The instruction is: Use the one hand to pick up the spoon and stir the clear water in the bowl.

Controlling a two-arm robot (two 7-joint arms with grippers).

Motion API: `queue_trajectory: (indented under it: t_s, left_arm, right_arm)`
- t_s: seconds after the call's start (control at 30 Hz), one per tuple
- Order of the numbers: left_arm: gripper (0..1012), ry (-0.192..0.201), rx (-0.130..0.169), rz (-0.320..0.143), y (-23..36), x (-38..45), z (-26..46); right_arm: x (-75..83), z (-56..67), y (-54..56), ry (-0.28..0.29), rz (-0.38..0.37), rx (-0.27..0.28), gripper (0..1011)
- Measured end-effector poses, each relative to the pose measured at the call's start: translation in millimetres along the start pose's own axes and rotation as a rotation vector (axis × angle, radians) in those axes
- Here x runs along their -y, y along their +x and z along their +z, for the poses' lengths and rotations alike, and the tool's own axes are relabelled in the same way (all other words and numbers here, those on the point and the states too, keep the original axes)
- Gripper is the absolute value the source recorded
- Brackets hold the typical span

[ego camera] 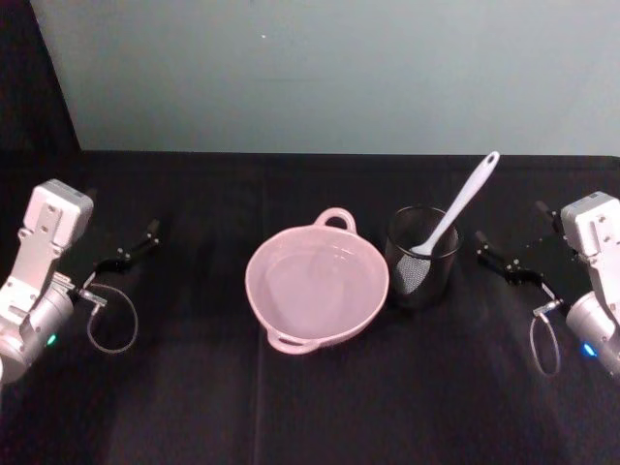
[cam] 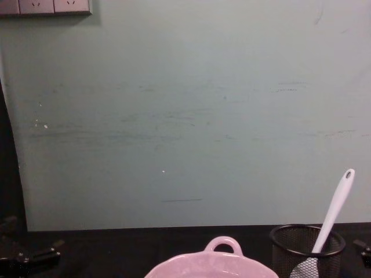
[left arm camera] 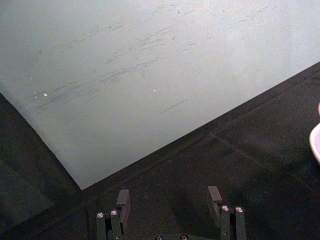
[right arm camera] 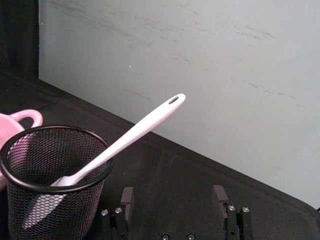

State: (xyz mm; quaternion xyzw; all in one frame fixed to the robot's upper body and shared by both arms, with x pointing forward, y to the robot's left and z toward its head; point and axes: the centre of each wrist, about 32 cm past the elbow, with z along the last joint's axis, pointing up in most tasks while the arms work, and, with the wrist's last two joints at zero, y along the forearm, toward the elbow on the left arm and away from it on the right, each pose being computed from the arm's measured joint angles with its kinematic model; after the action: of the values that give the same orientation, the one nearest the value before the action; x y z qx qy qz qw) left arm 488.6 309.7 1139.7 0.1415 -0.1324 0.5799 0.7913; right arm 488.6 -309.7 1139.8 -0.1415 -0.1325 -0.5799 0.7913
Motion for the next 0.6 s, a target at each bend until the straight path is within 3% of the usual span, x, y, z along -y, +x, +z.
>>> queue_trajectory:
  t_s: [0.4,0.6]
  left_arm:
    - [1011,0.0,0.0,0.0,0.0,0.0,0.0]
    - [1011,0.0,0.0,0.0,0.0,0.0,0.0]
  right_arm:
    - [1.5,0.3,0.5,0.004,-0.001,-0.003,1003]
    - [17.8,3.8,5.5,0.043,-0.012,-0.108,1003]
